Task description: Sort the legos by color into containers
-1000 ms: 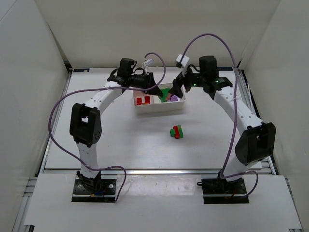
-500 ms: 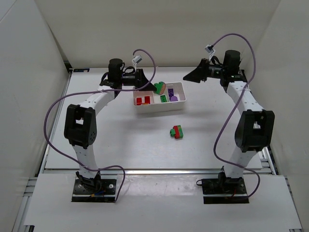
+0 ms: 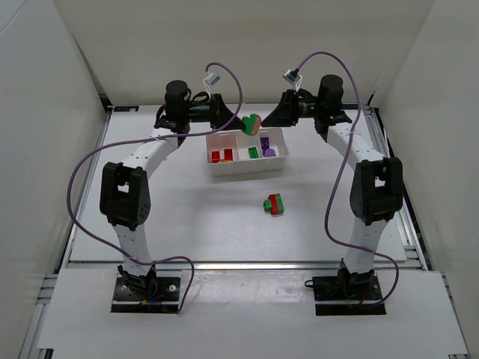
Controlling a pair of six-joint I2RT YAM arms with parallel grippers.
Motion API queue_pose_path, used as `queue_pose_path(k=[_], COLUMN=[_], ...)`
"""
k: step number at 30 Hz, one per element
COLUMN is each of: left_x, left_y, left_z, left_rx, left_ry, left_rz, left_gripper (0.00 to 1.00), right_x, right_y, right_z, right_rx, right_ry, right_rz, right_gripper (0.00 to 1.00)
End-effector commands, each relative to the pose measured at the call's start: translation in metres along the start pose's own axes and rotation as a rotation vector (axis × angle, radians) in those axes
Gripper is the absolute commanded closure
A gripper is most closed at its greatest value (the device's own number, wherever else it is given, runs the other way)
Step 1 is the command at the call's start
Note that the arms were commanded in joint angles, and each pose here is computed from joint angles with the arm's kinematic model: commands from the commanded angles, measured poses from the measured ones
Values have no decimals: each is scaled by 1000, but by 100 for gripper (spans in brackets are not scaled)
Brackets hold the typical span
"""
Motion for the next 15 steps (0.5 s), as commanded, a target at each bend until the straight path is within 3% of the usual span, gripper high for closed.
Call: queue_pose_path(k=[1,7,15], left_x=[8,10,11], left_y=[-30,-29,-28], left_z=[-17,-19,-19], left_rx=[-83,-82,-83], left_ry=[-16,-24,-25], left_rz=[36,37,41], left_gripper=[90,90,90], right_x=[-3,-18,-30], right_y=[13,17,15], right_z=[-18,-17,-11], right_rx=[96,116,102], right_ry=[3,25,44], right_rz=[-45,-84,-98], right_gripper=[30,46,41])
Point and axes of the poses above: each gripper's point midway between its finger pads, its own x axis back along the fingers, its own y axis along the line the jaws close on, z = x × y, the point moved 6 cm from there along x, back along the fingers, and after that the axes turned 12 degrees about x, right-handed, at the moved point
